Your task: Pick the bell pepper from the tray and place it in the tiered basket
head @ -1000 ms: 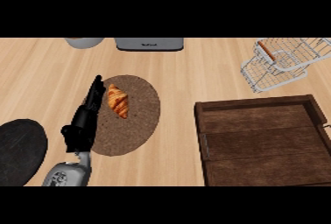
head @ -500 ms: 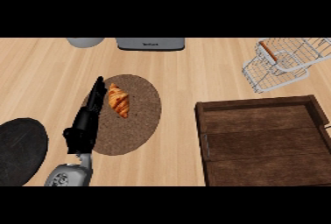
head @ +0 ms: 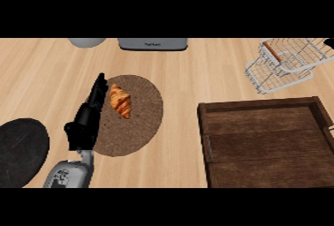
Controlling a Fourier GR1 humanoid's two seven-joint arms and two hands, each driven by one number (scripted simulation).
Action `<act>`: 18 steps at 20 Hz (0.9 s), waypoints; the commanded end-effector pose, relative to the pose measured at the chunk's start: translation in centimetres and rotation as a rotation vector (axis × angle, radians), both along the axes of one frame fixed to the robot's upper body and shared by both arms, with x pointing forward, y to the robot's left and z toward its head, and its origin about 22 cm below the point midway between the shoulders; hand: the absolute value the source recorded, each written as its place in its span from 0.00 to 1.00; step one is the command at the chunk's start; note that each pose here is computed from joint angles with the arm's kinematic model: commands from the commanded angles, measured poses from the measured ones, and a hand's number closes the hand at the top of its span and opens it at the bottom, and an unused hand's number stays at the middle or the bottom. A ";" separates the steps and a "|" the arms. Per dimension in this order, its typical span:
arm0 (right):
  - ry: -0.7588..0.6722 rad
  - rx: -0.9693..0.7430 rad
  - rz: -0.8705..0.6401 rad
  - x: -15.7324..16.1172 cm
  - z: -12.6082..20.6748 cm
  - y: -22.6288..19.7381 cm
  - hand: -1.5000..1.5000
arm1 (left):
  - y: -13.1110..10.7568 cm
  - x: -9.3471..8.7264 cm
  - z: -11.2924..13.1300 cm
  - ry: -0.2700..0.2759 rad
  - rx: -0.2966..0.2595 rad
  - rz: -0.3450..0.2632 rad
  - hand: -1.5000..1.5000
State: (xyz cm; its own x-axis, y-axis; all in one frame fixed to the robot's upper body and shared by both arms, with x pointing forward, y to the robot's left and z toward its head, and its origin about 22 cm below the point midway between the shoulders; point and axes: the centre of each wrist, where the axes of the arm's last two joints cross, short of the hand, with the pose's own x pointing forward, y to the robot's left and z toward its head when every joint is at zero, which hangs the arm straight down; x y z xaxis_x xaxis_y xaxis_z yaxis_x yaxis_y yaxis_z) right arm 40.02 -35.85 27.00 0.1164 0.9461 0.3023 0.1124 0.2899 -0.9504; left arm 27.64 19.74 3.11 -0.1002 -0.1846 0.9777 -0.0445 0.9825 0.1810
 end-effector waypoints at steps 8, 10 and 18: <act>-0.045 0.408 -0.010 1.2 -1.9 -3.3 0.00 | 0.7 -0.5 -0.1 0.014 -0.015 0.007 0.50; -0.136 0.483 -0.037 0.6 -1.2 -5.2 0.00 | -1.1 0.2 -1.2 -0.003 0.006 0.007 0.50; -0.209 0.673 -0.299 -4.6 0.1 -14.5 0.00 | -0.1 0.7 0.0 0.000 0.007 0.009 0.50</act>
